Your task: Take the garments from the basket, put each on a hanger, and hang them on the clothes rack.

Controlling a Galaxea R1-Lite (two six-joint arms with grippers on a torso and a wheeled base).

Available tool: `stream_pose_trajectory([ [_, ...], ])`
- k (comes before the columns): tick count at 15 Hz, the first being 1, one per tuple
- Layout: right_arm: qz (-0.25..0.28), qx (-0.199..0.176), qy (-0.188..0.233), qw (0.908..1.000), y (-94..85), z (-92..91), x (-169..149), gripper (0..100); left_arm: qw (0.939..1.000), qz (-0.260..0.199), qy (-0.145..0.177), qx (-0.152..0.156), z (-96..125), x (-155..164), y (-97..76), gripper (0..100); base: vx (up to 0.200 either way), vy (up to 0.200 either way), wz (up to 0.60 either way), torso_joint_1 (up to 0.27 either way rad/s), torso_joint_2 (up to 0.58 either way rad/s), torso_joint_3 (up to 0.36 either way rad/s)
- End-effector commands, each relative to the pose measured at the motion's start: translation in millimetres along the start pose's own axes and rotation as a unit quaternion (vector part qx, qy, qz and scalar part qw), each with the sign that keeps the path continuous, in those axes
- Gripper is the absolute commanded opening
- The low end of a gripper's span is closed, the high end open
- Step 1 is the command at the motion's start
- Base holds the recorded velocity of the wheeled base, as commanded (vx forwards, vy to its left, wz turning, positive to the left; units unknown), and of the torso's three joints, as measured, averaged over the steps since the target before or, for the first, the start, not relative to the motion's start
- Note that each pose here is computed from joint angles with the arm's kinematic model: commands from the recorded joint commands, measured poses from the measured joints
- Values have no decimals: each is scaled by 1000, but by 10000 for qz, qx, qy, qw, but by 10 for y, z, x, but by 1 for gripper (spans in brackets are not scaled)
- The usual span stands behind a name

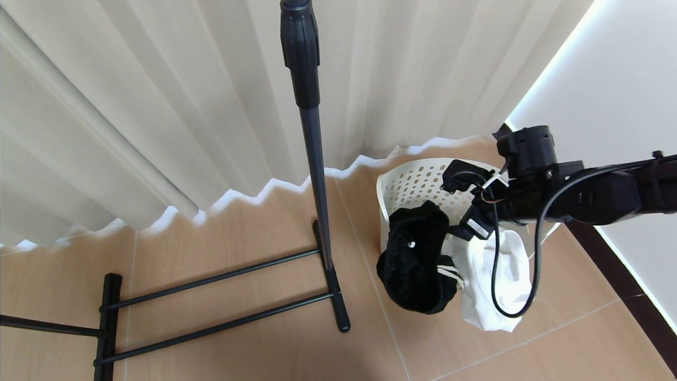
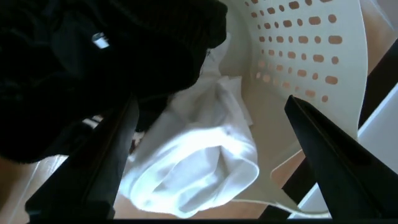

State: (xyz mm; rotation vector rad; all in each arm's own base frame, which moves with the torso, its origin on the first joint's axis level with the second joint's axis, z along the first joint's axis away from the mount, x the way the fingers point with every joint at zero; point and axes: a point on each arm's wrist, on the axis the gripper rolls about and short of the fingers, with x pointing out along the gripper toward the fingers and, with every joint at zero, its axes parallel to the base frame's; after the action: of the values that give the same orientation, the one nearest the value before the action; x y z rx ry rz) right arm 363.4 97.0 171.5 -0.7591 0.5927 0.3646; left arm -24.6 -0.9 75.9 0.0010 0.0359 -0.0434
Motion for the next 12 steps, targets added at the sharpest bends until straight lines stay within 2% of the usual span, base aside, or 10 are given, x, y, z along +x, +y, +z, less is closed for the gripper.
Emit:
stream_pose_trajectory([
  [1,46,-14,227,9997,-36,-40,526,100,10000,2,4,-1,0,0,0,100,0,0,0,0,0,0],
  [5,-1,44,79,10000,-87,42,693,100,10000,-5,4,-1,0,0,0,100,0,0,0,0,0,0],
  [10,-163,367,-184,9990,-74,69,899,100,10000,2,4,-1,0,0,0,100,0,0,0,0,0,0],
  [11,-170,415,-207,9988,-79,75,893,0,10000,2,4,-1,0,0,0,100,0,0,0,0,0,0],
  [12,-187,471,-233,9984,-89,85,871,0,10000,-5,4,-1,0,0,0,100,0,0,0,0,0,0],
])
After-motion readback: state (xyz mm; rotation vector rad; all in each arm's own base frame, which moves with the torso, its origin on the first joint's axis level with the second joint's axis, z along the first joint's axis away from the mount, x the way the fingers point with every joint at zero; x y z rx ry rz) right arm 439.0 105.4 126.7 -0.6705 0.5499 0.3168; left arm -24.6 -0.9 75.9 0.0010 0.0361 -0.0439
